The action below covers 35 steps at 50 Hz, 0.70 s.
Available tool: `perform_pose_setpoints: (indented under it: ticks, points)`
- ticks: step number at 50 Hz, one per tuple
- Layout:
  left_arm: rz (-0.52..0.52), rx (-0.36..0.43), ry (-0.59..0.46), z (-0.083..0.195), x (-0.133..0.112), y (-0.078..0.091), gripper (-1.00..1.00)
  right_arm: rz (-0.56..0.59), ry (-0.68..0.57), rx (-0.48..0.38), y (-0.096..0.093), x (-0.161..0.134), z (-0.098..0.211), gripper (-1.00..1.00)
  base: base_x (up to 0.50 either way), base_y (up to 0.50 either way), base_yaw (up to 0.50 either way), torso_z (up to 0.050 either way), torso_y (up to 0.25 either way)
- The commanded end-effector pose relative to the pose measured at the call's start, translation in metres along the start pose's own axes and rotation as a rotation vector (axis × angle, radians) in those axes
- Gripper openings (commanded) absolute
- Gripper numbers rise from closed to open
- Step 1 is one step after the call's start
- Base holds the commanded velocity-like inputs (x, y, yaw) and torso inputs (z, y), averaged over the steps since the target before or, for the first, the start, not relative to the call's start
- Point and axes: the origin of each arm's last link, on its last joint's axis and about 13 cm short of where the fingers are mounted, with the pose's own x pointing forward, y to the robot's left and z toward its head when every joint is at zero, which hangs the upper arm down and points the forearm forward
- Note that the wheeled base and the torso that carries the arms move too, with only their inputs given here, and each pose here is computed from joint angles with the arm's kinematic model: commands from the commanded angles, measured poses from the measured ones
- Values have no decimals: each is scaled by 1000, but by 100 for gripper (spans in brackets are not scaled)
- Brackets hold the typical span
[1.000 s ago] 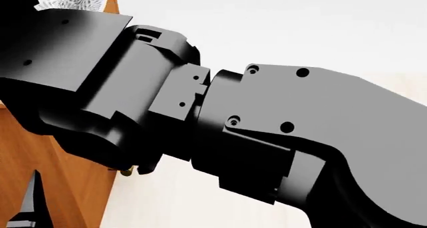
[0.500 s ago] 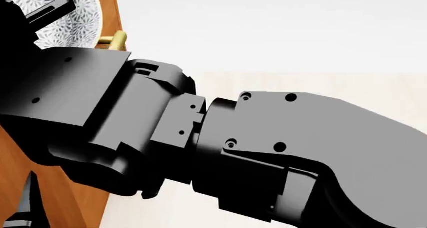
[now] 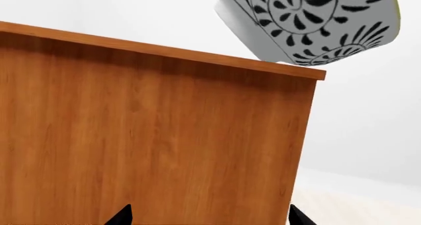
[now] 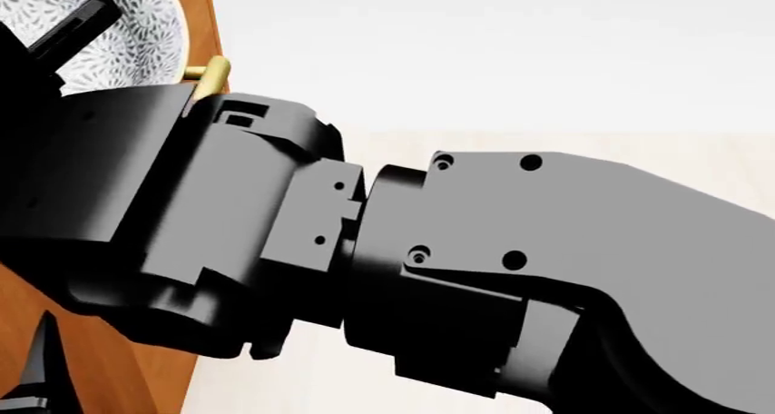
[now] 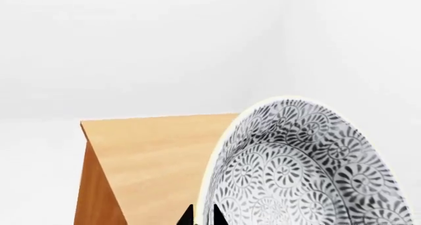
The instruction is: Close the top drawer of the cabinet and put the bowl on top of it.
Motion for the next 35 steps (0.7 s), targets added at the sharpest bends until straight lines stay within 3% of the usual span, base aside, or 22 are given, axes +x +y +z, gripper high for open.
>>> perform_pose_setpoints:
  ticks: [1,5,6,19,35]
  points:
    - [10,-7,-1,0,0,2,100,2,53,-76,-1,-2,-6,-100,0,0,0,0,0]
    - [12,-10,-1,-1,-1,3,100,13,65,-73,1,-3,-7,-100,0,0,0,0,0]
    - [18,-4,-1,-1,-1,3,100,14,55,-72,2,-3,-6,100,0,0,0,0,0]
    - [3,-11,-3,1,-2,-1,100,-14,-17,-121,5,-10,21,100,0,0,0,0,0]
    - [-10,-5,-6,3,-2,-5,100,-225,-103,-146,-35,-11,75,100,0,0,0,0,0]
